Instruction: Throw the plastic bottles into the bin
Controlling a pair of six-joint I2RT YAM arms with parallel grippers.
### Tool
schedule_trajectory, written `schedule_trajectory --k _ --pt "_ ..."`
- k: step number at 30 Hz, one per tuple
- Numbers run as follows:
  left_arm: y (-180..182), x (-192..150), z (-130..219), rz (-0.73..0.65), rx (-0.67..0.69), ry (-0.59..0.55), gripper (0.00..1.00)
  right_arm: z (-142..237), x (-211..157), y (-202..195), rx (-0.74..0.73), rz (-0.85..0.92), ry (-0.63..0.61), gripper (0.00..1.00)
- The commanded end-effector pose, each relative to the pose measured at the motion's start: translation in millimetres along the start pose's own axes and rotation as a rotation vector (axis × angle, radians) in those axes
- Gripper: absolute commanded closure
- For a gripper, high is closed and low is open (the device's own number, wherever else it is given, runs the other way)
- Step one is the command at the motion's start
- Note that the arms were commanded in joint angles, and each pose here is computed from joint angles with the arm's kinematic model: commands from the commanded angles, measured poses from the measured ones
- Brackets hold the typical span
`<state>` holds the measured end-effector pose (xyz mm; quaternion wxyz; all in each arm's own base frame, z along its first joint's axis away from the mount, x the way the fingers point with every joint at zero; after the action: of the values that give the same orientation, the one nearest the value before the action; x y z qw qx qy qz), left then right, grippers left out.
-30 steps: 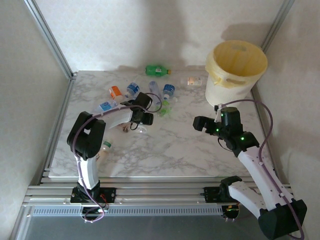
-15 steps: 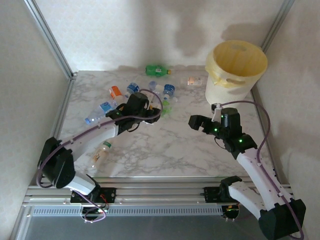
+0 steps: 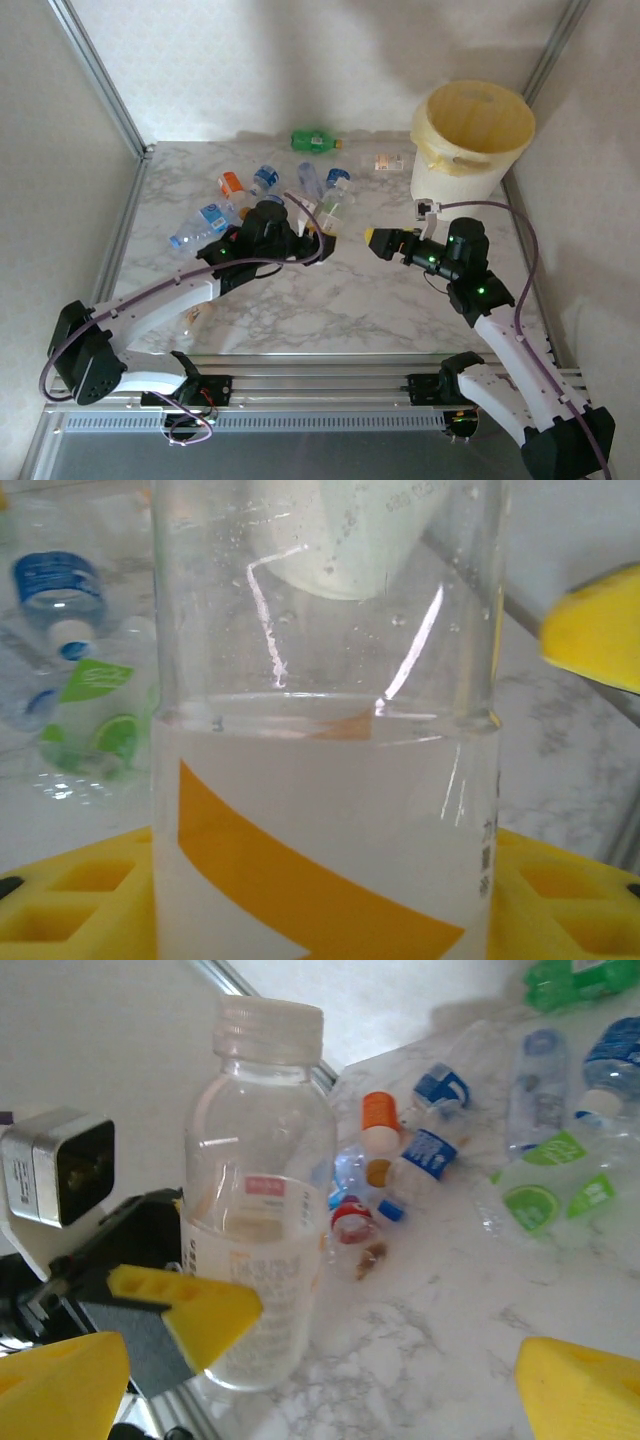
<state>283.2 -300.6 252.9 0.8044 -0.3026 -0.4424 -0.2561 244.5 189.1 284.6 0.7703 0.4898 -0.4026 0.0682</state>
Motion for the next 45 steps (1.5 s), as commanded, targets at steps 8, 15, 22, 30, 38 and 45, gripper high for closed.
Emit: schedule_trajectory --k 8,15,22,30,38,45 --pt "-59.2 13.0 10.1 -0.085 -0.220 -0.085 0.54 -7.5 0.5 29.3 0.166 0.031 0.008 0.01" --pt "-73.7 8.9 2.6 -0.106 -0.259 -0.068 0.55 -10.4 -2.1 35.0 0.218 0.032 0.005 0.03" --pt "-84.5 9.8 1.2 -0.120 -0.296 -0.071 0.56 -12.4 -3.8 36.0 0.229 0.028 0.018 0.08" --pt "-86.9 9.3 -0.2 -0.125 -0.302 -0.068 0.55 -13.8 -5.3 37.7 0.238 0.017 0.026 0.25" --pt "-91.1 6.1 -2.1 -0.134 -0.318 -0.060 0.55 -14.0 -4.6 41.1 0.252 0.010 0.030 0.38" --pt "-94.2 3.2 -1.0 -0.143 -0.339 -0.056 0.40 -15.1 -4.3 41.0 0.250 0.000 0.037 0.54"
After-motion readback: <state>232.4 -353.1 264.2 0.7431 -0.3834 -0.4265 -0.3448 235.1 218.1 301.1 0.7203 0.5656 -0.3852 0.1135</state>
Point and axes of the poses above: each hand's point on the last joint's axis, 136 mm out from that joint toward the fingers, its own z axis back along the fingers, its own y axis along the line the jaws close on, x = y × z, the point moved 1 cm from there along z, back along the fingers, and after that the axes turned 2 degrees about -z, right-handed, at the moved point
